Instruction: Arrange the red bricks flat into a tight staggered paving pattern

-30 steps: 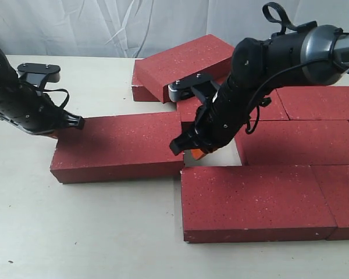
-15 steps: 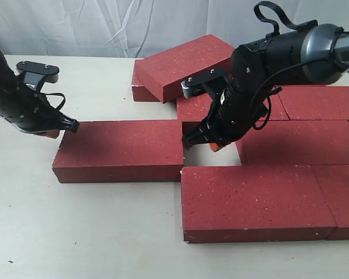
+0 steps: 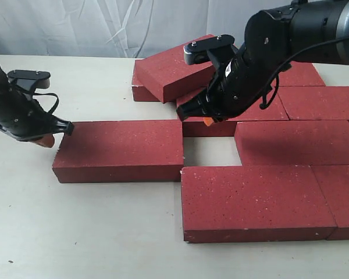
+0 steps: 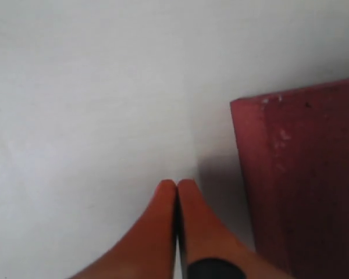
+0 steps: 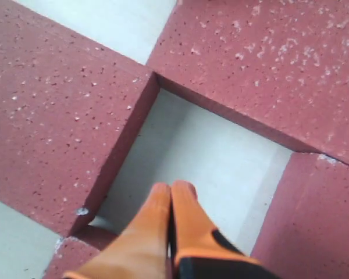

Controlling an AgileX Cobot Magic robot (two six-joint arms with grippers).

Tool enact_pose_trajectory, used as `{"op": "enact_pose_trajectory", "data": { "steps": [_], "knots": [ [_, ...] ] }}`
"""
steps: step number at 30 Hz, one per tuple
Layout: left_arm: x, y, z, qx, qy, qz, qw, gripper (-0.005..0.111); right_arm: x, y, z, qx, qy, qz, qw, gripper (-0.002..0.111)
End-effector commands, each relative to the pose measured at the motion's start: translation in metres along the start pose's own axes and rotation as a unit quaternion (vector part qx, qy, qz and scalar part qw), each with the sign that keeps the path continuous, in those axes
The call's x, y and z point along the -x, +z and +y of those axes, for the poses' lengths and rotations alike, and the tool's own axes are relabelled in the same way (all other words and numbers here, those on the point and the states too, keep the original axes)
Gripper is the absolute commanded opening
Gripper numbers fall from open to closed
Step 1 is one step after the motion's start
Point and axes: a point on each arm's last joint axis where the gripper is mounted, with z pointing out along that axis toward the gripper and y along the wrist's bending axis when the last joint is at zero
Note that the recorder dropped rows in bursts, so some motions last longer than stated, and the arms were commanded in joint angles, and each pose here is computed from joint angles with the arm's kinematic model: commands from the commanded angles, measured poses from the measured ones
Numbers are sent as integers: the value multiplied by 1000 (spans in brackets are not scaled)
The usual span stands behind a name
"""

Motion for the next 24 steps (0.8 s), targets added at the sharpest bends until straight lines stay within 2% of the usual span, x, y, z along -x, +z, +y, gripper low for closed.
{"op": "enact_pose_trajectory", "data": {
  "steps": [1, 4, 10, 19, 21, 24],
  "knots": [
    [-9, 15, -5, -23, -27, 38, 999, 0, 1, -7, 2, 11, 13, -4, 1000, -1],
    [-10, 18, -9, -31, -20, 42, 998, 0, 2, -6, 4, 20, 24, -9, 999, -1],
    [-10, 18, -12, -31, -5, 40, 999, 0, 0, 15, 23, 93, -1, -18, 995, -1],
    [-11, 18, -11, -26, 8, 47, 999, 0, -9, 63, 22, 86, -5, 12, 996, -1],
    [-11, 18, -11, -26, 8, 49, 998, 0, -8, 59, 23, 88, -7, 15, 996, -1],
    [-12, 18, -9, -19, 19, 54, 998, 0, -1, 29, 24, 86, -30, 18, 996, -1]
  ]
}}
